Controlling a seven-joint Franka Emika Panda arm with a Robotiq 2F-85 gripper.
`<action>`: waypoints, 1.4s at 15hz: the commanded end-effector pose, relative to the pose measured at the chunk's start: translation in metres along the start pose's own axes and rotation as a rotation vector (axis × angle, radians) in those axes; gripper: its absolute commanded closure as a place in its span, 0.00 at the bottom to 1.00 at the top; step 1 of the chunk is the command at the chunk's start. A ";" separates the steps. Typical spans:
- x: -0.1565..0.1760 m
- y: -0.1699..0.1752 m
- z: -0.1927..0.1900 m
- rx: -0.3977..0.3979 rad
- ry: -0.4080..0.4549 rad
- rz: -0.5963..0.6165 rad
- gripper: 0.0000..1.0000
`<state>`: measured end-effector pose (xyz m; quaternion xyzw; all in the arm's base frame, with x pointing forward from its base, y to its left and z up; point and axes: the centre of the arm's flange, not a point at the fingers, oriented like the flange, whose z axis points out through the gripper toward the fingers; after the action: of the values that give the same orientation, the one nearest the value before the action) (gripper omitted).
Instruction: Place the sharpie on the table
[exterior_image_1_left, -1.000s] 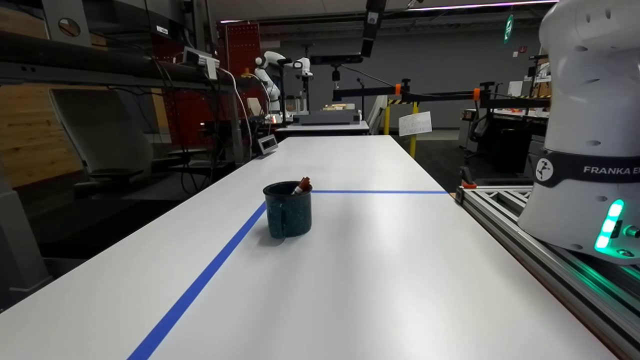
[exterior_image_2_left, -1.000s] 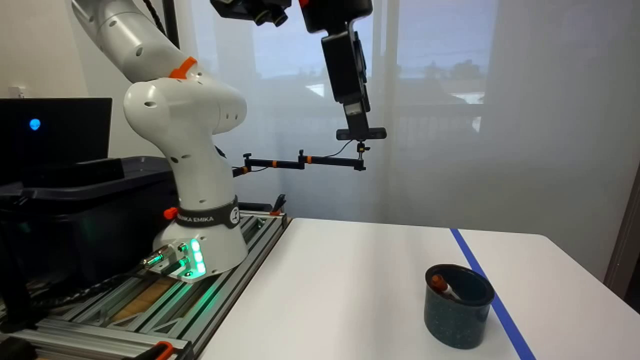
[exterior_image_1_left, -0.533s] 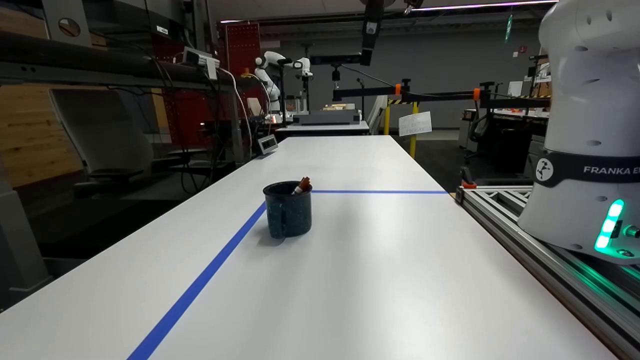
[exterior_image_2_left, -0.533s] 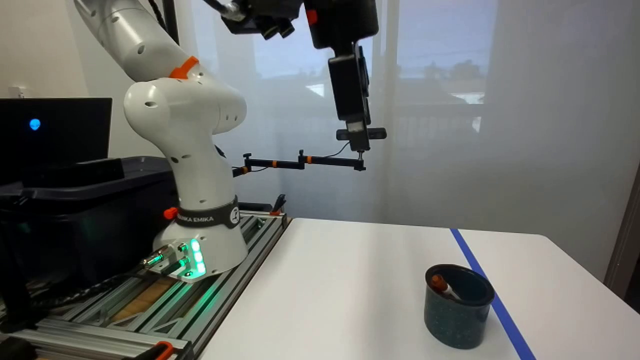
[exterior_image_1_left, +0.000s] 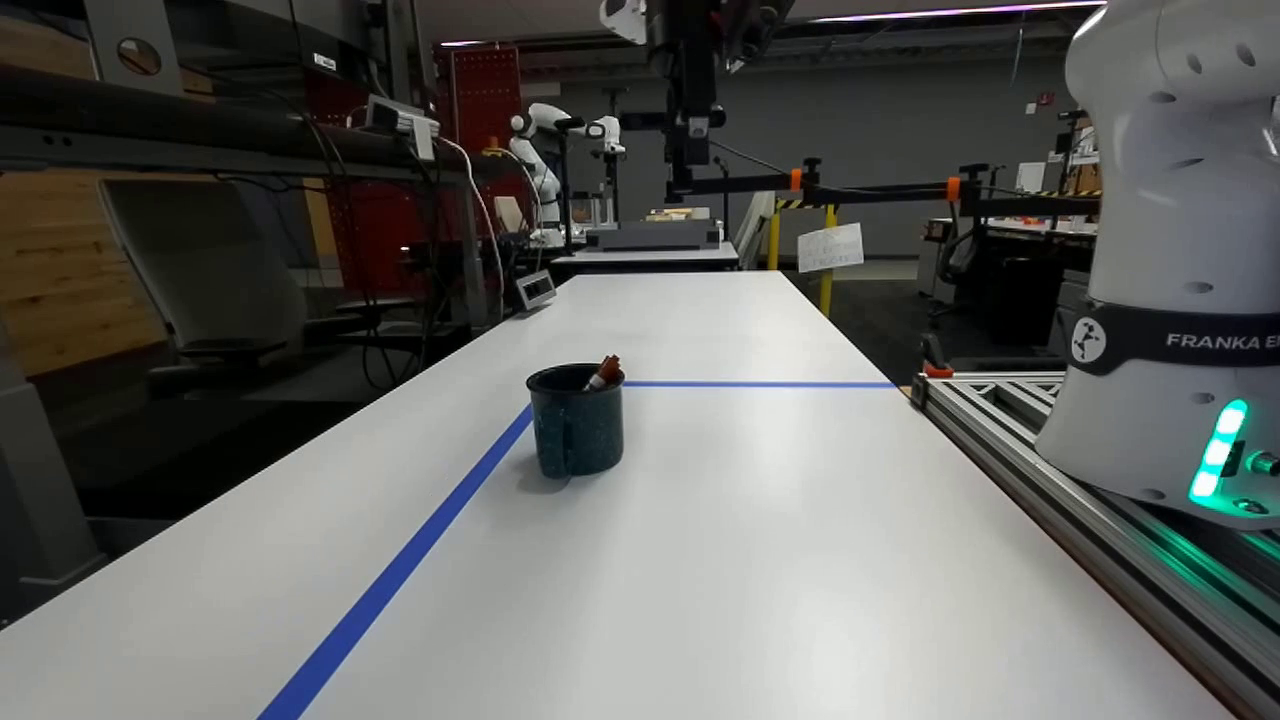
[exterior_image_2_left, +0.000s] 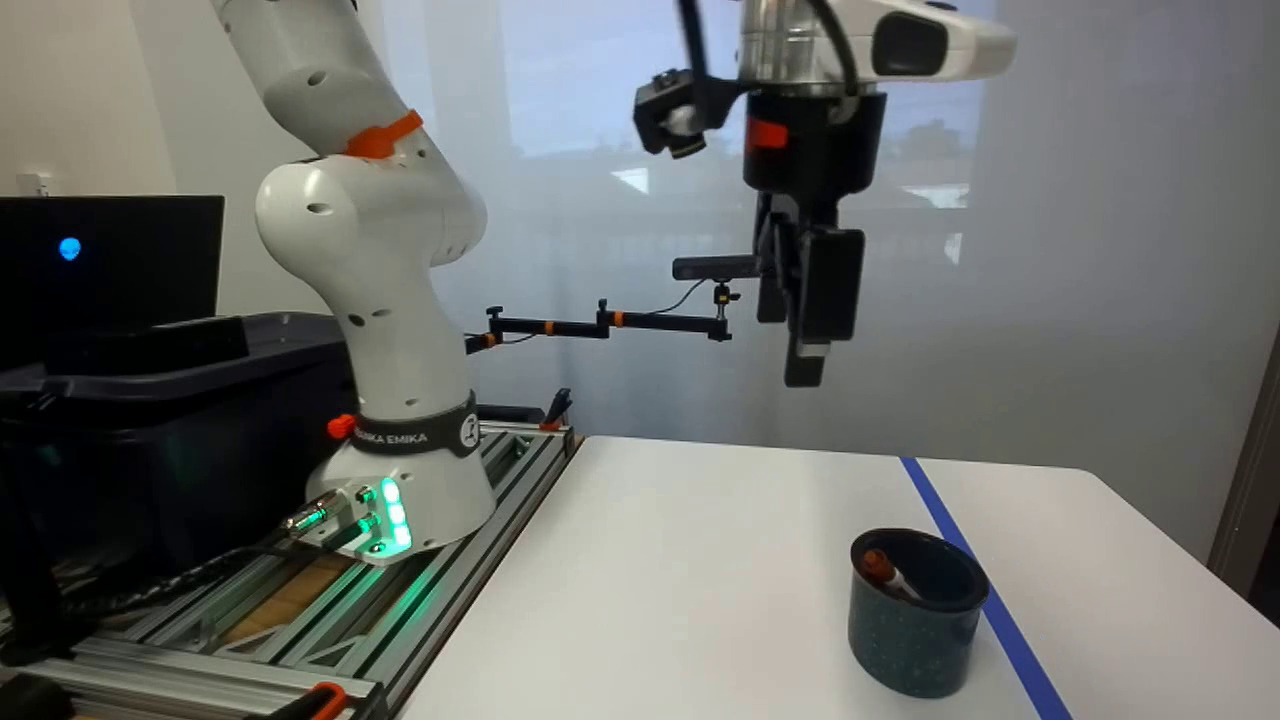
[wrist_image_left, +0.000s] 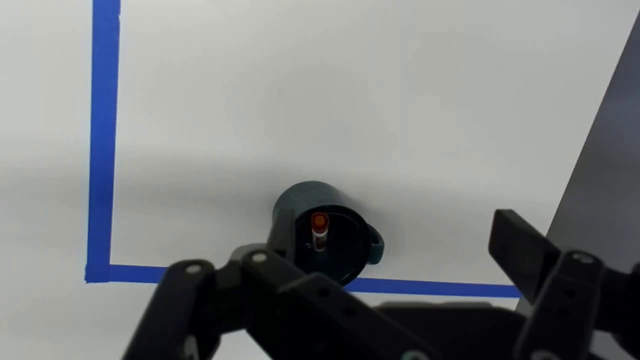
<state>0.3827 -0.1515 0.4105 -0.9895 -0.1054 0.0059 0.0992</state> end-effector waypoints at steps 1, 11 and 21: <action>0.055 0.022 -0.009 -0.023 -0.151 -0.125 0.00; 0.078 0.015 0.020 -0.012 -0.156 -0.213 0.00; 0.153 0.018 0.063 -0.057 -0.256 -0.325 0.00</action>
<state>0.5057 -0.1227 0.3604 -0.9550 -0.2719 0.0988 0.0653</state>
